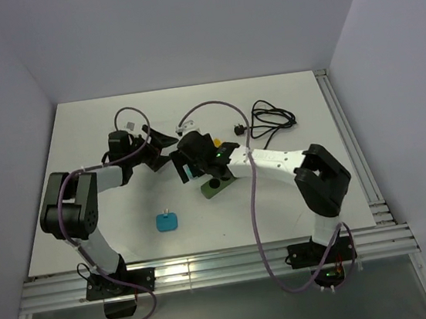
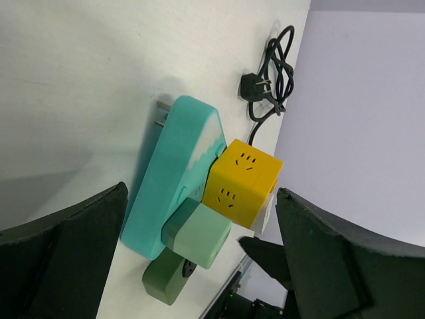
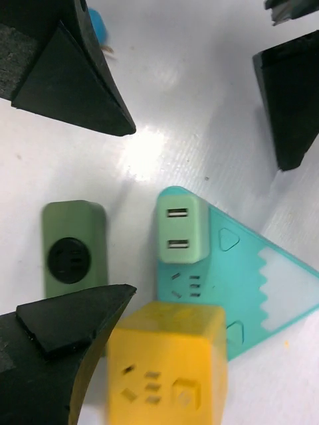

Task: Insert the plug
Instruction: Insert the plug into the socket, then pick up the plug from the center of the board.

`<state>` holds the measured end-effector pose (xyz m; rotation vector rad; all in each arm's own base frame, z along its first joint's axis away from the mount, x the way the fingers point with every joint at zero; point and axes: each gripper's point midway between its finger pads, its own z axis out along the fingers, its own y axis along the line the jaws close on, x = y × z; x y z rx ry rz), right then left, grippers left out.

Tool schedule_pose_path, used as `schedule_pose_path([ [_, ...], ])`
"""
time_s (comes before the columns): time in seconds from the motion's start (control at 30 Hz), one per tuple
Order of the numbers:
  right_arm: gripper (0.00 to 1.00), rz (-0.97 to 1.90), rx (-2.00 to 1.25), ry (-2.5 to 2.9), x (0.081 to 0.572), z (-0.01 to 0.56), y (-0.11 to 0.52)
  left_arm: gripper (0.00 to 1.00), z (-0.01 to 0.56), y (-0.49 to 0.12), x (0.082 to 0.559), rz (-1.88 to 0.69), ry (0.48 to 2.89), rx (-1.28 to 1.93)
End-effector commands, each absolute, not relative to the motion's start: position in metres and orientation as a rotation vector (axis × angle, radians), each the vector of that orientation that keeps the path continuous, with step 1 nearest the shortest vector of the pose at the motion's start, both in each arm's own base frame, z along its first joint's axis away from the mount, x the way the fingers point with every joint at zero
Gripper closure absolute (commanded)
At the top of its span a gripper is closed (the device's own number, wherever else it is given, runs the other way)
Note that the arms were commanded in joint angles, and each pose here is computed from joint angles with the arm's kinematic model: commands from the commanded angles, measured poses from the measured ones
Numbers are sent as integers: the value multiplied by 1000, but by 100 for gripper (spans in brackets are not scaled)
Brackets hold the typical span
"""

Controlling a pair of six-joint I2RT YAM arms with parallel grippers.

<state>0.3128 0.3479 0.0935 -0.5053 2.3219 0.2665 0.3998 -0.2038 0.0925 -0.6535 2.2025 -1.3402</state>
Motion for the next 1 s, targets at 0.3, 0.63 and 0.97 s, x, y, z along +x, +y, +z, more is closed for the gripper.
schedule_pose_path([
  [0.3, 0, 317, -215, 2365, 238, 114, 355, 1, 113, -123, 366, -931, 2210, -706],
  [0.63, 0, 381, 6, 2337, 185, 103, 385, 1, 149, -88, 316, -715, 2129, -720],
  [0.97, 0, 311, -7, 2360, 152, 92, 437, 1, 173, -75, 298, -623, 2155, -724],
])
